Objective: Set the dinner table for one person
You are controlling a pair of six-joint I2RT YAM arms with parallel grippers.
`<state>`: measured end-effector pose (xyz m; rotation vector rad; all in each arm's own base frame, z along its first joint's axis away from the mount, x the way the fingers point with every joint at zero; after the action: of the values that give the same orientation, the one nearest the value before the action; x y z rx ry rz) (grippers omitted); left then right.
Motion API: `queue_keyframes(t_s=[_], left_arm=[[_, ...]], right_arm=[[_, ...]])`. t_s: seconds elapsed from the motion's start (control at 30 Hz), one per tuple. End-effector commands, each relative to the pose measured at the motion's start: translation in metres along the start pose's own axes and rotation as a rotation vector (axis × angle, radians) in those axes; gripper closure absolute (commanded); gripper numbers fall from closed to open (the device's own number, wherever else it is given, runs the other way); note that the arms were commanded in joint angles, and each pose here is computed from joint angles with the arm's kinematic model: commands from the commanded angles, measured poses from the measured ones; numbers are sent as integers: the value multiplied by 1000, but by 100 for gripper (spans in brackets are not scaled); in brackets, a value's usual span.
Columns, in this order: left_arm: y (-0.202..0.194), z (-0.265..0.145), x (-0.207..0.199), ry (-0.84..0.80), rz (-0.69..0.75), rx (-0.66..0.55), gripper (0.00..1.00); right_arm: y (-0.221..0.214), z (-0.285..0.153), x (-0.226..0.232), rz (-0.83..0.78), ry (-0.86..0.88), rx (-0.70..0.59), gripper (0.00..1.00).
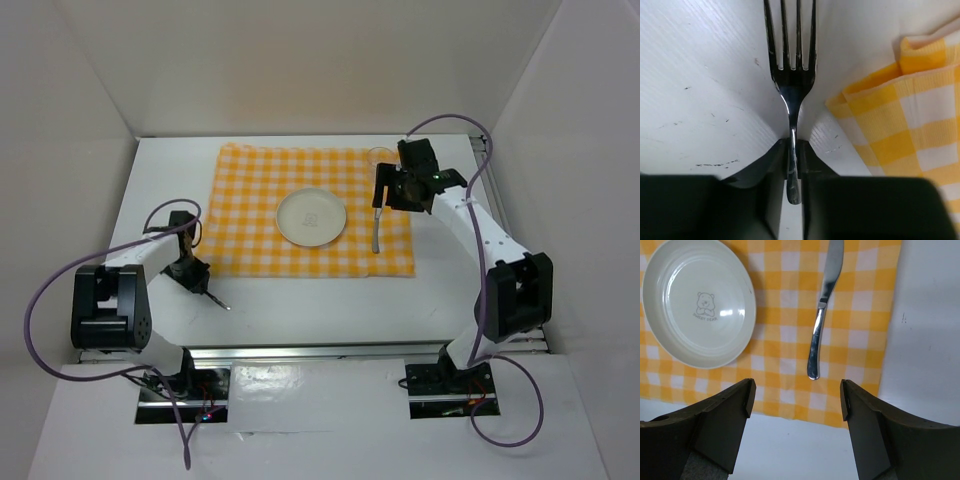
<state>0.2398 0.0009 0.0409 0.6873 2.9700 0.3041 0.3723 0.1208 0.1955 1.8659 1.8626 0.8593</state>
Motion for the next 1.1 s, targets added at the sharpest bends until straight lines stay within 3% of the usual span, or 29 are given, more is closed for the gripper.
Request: queue_keyframes(t_s=[0.0, 0.03, 0.1, 0.23, 0.3, 0.37, 0.47, 0.57, 0.77, 0.93, 1.07], left_arm=[[3, 12, 9, 25, -18, 5, 78], [6, 9, 12, 20, -25, 0, 81], [13, -5, 18, 10, -41, -42, 100], [48, -70, 16, -59, -18, -261, 100], [66, -113, 4, -170, 61, -382, 100], [73, -144, -24, -317, 238, -445, 100], [79, -166, -56, -385, 406, -459, 100], [66, -145, -87, -316, 578, -364, 100], [43, -125, -153, -277, 803, -298, 100], [29, -104, -195, -159, 898, -318, 100], [10, -73, -215, -162, 943, -220, 100]], right_arm=[[2, -19, -1, -18, -6, -34, 20], [3, -19, -2, -18, -15, -37, 20], [2, -22, -3, -18, -15, -37, 20], [4, -25, -2, -18, -12, -47, 20], [3, -26, -1, -18, 0, -44, 20], [8, -31, 3, -7, 15, -60, 21], [7, -31, 6, -7, 37, -54, 21], [8, -35, 8, 3, 49, -62, 21], [7, -50, 0, 2, 22, -66, 21], [7, -55, -14, -13, -30, -63, 21], [7, -62, -24, -17, -55, -65, 21]])
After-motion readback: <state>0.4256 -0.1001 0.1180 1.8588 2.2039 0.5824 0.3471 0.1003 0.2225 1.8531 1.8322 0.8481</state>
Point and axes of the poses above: each gripper's point midway between its finger pads, its own z axis out along the fingers, its own x axis along the line the jaws close on, y = z × x, the point moved 3 cm from there along -z, back along the fingers, and after that the axes turned 4 degrees about -z, right-handed, at the moved point
